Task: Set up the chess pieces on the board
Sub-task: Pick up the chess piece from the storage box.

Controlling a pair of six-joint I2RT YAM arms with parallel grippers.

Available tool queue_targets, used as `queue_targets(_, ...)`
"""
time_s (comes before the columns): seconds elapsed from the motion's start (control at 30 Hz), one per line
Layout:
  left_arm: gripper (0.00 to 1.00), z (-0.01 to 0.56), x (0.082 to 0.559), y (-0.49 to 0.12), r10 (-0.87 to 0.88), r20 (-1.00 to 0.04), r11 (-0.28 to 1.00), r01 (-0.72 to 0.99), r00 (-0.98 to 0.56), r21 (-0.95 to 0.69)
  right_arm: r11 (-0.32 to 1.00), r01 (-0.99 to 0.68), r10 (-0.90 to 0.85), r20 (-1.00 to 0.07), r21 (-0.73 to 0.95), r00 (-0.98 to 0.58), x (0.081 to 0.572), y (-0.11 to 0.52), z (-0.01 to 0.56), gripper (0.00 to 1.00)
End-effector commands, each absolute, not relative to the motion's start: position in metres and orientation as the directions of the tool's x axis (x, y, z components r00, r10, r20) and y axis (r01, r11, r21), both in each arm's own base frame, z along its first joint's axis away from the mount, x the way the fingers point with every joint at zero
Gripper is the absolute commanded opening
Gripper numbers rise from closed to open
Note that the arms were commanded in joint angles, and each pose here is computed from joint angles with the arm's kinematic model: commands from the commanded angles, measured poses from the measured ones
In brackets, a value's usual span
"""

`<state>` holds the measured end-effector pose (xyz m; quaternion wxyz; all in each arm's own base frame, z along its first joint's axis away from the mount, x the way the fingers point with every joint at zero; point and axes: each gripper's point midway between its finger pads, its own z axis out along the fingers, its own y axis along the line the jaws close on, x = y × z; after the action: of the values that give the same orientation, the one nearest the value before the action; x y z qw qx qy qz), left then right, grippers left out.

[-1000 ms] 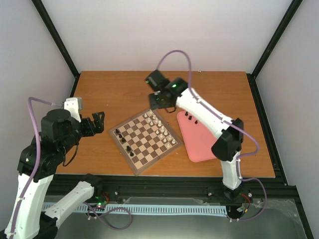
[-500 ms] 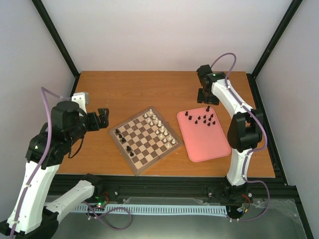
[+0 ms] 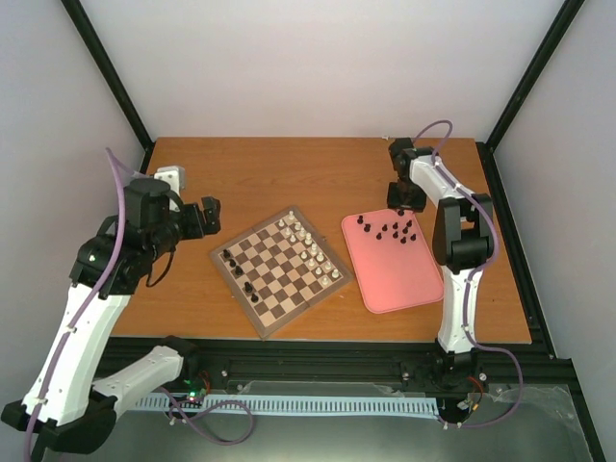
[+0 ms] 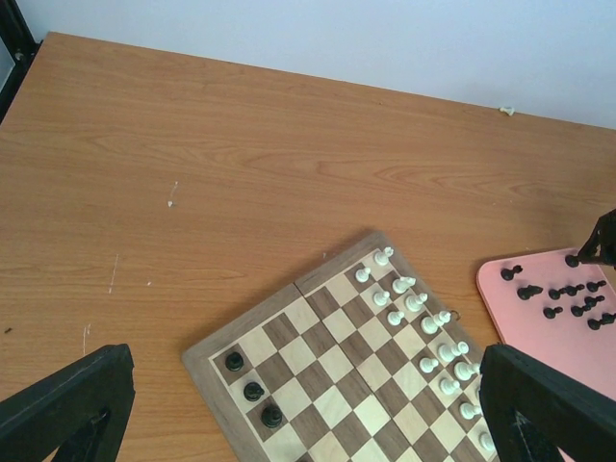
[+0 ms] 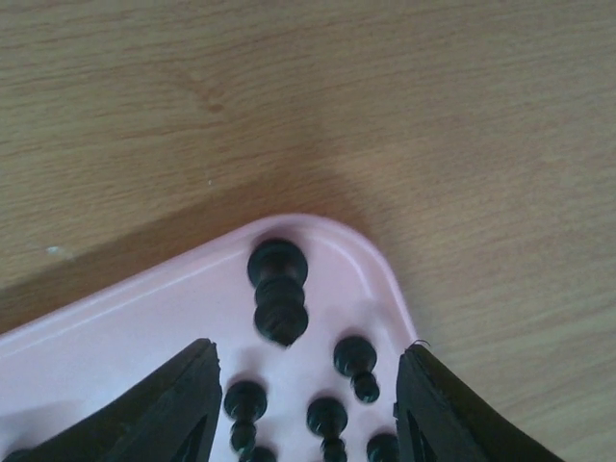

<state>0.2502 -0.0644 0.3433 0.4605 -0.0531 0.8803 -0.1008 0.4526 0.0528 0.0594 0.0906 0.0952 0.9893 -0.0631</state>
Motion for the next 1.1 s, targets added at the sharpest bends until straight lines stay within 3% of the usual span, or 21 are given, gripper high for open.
queue_targets(0.0, 1.00, 0.350, 0.259, -0.066, -0.218, -0.811, 0.968, -0.013, -0.542, -0.252, 0.976, 0.205, 0.187, -0.204, -0.072, -0.961, 0.469, 0.045, 0.057, 0.48)
queue_targets(0.23, 1.00, 0.347, 0.268, -0.069, -0.221, -0.807, 0.967, -0.017, -0.548, -0.254, 0.984, 0.173, 0.160, -0.190, -0.052, -0.969, 0.479, 0.050, 0.048, 0.42)
queue_targets(0.73, 1.00, 0.344, 0.273, -0.073, -0.217, -0.803, 0.967, -0.008, -0.556, -0.256, 0.985, 0.167, 0.159, -0.179, -0.033, -0.971, 0.477, 0.053, 0.052, 0.04)
queue_targets(1.07, 1.00, 0.350, 0.265, -0.072, -0.219, -0.808, 0.965, 0.004, -0.546, -0.264, 0.987, 0.139, 0.155, -0.285, 0.077, -0.946, 0.465, 0.077, 0.124, 0.03)
